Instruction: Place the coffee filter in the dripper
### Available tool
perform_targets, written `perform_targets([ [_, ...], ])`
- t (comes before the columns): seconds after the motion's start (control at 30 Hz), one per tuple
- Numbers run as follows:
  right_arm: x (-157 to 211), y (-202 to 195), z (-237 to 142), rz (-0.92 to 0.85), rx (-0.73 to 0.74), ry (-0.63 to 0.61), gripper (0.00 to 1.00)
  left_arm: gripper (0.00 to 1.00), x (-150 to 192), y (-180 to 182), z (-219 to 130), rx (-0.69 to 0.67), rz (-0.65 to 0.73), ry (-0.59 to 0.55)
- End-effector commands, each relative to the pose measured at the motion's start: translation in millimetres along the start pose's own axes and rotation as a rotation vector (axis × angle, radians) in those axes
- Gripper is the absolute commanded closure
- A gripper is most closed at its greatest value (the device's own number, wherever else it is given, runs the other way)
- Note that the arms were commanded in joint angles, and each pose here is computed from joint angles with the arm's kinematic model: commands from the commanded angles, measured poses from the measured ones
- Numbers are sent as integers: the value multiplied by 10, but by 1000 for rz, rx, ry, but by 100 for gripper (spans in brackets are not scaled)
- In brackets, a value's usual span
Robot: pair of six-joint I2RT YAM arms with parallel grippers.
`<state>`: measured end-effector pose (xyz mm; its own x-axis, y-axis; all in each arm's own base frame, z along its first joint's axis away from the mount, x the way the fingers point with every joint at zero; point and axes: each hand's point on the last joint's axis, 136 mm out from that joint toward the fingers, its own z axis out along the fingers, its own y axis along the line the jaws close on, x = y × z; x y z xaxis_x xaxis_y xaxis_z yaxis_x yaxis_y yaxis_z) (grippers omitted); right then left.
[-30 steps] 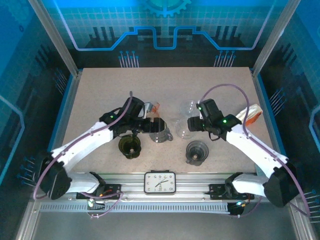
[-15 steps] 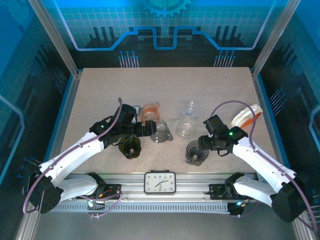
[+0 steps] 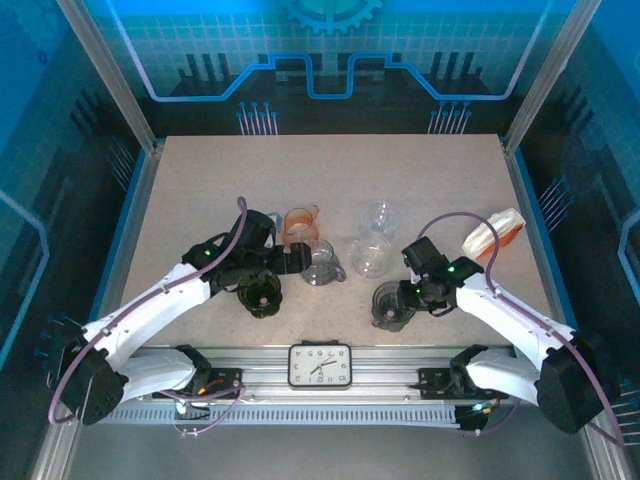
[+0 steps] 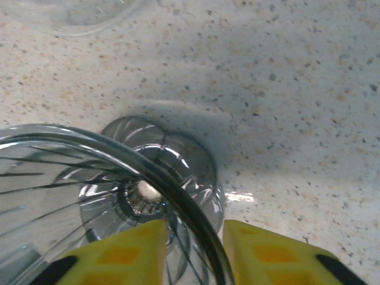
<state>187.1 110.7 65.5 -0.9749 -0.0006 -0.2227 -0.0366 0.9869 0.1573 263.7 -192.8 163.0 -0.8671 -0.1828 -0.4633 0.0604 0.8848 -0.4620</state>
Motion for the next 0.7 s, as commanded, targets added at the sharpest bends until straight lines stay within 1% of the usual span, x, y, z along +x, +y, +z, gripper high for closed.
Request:
perform_targets([
  [0.0, -70, 84, -25, 1, -54, -23, 77, 1, -34, 84, 53, -15, -41, 4],
  [0.07, -94, 119, -51, -7, -71, -33, 85, 1, -87, 85, 72, -3, -58, 1],
  [0.17, -128, 172, -110, -23, -99, -52, 100, 1, -187, 59, 99, 9, -62, -4],
  [0.27, -180, 213, -237, -44, -123, -89, 100, 2, -275, 5, 143, 15, -48, -3],
  [0.43, -287, 283, -573, -85, -156, -163, 100, 5, -428, -136, 283, 41, -20, 8],
  [0.57, -338, 333, -702, -91, -174, -180, 100, 8, -650, -155, 423, -35, 25, 16],
  [0.63, -350, 361, -727, -93, -189, -187, 100, 9, -755, -220, 495, -46, 59, 11],
  [0.67, -362, 367, -744, -92, -193, -195, 100, 12, -819, -301, 527, -33, 82, 2],
])
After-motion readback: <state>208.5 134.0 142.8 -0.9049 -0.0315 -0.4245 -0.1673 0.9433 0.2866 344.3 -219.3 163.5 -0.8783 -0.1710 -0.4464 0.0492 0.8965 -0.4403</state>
